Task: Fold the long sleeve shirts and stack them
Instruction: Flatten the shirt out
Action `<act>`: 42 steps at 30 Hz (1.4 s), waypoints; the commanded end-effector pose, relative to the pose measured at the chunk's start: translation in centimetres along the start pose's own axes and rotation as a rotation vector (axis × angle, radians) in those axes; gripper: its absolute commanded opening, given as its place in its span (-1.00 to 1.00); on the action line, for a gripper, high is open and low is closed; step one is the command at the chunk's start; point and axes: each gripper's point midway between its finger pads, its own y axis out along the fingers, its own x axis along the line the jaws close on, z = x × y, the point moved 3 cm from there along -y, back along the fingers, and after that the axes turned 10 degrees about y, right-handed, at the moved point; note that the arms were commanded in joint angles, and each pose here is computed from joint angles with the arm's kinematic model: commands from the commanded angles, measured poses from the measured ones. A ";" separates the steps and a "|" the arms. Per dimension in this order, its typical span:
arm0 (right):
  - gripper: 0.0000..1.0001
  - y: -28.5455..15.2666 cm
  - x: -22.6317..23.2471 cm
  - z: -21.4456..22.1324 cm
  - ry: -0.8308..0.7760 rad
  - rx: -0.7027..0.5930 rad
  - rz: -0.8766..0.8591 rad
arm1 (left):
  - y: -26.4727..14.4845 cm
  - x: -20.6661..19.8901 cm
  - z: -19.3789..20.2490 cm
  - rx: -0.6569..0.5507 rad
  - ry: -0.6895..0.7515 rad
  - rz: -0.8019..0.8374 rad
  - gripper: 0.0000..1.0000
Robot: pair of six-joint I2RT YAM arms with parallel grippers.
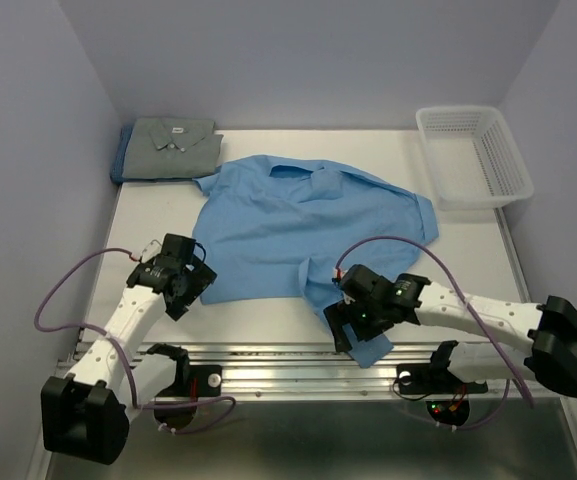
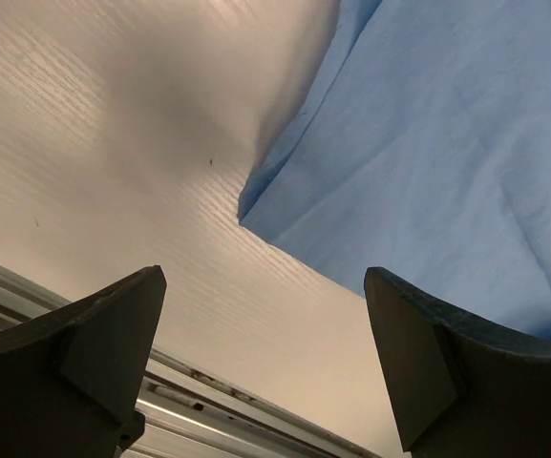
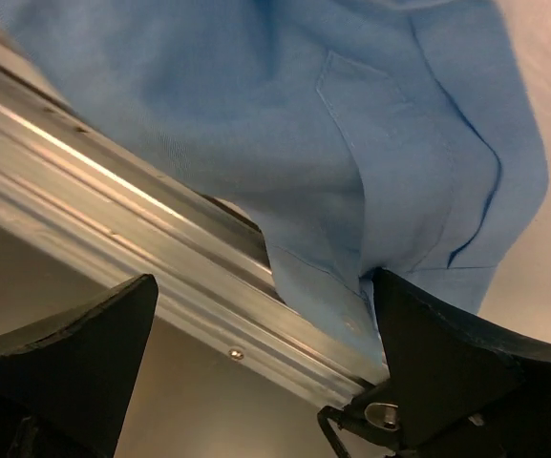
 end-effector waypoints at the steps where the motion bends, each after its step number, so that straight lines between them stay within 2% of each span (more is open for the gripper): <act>1: 1.00 2.3 -1.9 1.0 0.032 0.030 0.162 | -1.8 0.0 -0.7 -0.061 -0.117 0.035 0.97; 4: 0.99 3.4 -2.5 -1.0 0.029 -0.051 0.261 | -1.7 -0.1 -1.2 -0.078 -0.140 0.023 0.97; 6: 0.72 3.0 -1.8 -2.8 0.028 -0.114 0.273 | -1.3 -0.6 -1.2 -0.061 -0.125 0.023 0.97; 7: 0.39 2.6 -1.5 -3.5 0.029 -0.147 0.271 | -0.9 -0.9 -1.1 -0.050 -0.116 0.028 0.97; 8: -0.33 1.9 -1.8 -4.7 0.035 -0.219 0.306 | -0.6 -1.1 -0.9 -0.035 -0.111 0.036 0.97; 9: -0.51 0.9 -1.3 -5.8 0.048 -0.269 0.307 | -0.2 -2.1 -1.0 -0.028 -0.113 0.079 0.97; 11: -0.67 -1.1 -1.3 -7.7 0.056 -0.386 0.333 | 1.0 -2.5 -0.4 0.014 -0.098 0.075 0.97; 15: -0.77 -4.9 -1.6 -11.7 0.150 -0.544 0.349 | 2.3 -2.5 -0.4 0.031 -0.090 0.025 0.97; 19: -0.81 -10.6 -3.4 -18.3 0.279 -0.738 0.318 | 3.4 -2.3 0.2 0.058 -0.086 -0.002 0.97; 21: -0.92 -13.2 -6.1 -20.9 0.347 -0.826 0.342 | 3.8 -2.5 0.7 0.081 -0.086 0.011 0.97; 23: -0.94 -15.5 -7.9 -22.6 0.390 -0.886 0.377 | 4.2 -2.2 1.1 0.094 -0.089 -0.003 0.97; 24: -0.95 -16.7 -10.3 -23.3 0.451 -0.917 0.432 | 4.2 -2.1 1.2 0.095 -0.089 -0.007 0.97; 28: -0.95 -16.8 -14.8 -24.0 0.553 -0.907 0.475 | 4.8 -2.0 1.3 0.095 -0.100 -0.020 0.97; 31: -0.95 -14.9 -17.6 -23.4 0.628 -0.873 0.478 | 5.1 -2.5 1.4 0.112 -0.087 -0.004 0.97; 34: -0.95 -12.5 -19.4 -22.8 0.680 -0.831 0.481 | 5.5 -2.9 1.5 0.121 -0.080 0.013 0.72; 35: -0.95 -12.1 -20.2 -22.6 0.703 -0.824 0.489 | 5.7 -2.9 1.6 0.122 -0.076 0.016 0.24; 37: -0.90 -10.1 -21.1 -22.0 0.734 -0.785 0.491 | 6.0 -3.6 1.5 0.131 -0.063 0.043 -0.48; 38: -0.87 -9.5 -21.5 -21.8 0.742 -0.768 0.491 | 6.0 -3.8 1.5 0.135 -0.051 0.050 -0.99; 41: -0.52 -7.3 -22.0 -21.1 0.748 -0.717 0.491 | 6.1 -4.2 0.9 0.128 -0.034 0.043 -1.00; 42: -0.19 -6.7 -21.9 -21.0 0.754 -0.699 0.476 | 6.1 -4.1 0.7 0.122 -0.030 0.031 -1.00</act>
